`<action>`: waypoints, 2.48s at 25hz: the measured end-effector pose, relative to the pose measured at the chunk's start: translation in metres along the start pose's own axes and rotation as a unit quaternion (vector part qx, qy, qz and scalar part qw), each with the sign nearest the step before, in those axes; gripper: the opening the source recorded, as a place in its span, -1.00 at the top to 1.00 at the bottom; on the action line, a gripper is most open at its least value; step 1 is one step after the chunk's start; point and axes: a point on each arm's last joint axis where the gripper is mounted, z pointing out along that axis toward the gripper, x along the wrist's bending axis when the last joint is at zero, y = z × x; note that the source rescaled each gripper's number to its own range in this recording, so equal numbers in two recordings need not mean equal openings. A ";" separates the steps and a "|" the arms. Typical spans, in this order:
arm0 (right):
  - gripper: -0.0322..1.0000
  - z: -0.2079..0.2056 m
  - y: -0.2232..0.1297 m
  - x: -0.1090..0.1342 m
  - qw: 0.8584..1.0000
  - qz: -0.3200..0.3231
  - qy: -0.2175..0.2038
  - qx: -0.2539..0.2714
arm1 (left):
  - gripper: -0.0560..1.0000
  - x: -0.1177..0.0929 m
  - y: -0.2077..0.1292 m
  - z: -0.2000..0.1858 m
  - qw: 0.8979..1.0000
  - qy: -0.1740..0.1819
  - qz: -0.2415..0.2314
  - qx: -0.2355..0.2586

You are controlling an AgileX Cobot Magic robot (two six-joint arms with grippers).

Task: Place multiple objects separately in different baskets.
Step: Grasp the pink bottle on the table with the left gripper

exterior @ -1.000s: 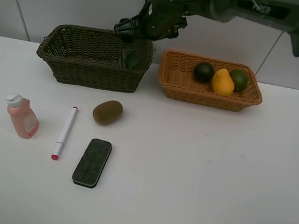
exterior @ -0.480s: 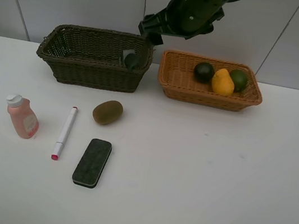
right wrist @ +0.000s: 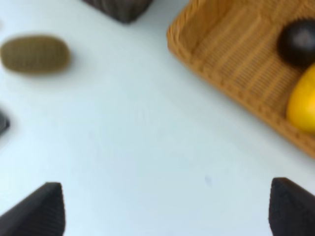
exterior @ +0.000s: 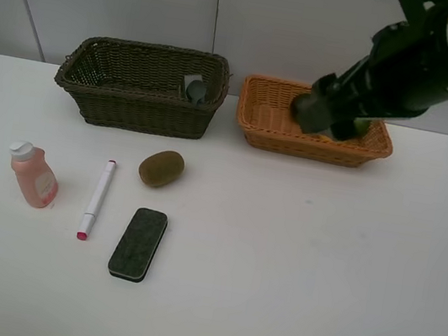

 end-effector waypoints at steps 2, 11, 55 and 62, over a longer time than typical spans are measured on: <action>-1.00 -0.014 -0.022 0.000 1.000 0.002 0.005 0.003 | -1.00 0.000 0.000 0.000 1.000 0.000 0.000 0.000; -1.00 -0.078 -0.110 0.001 0.998 0.035 0.030 -0.043 | -1.00 0.000 0.000 0.000 1.000 0.000 0.000 0.000; -1.00 -0.132 -0.221 0.016 0.951 0.187 -0.112 -0.218 | -1.00 0.000 0.000 0.000 1.000 0.000 0.000 0.000; -1.00 -0.132 -0.221 0.016 0.951 0.187 -0.112 -0.218 | -1.00 0.000 0.000 0.000 1.000 0.000 0.000 0.000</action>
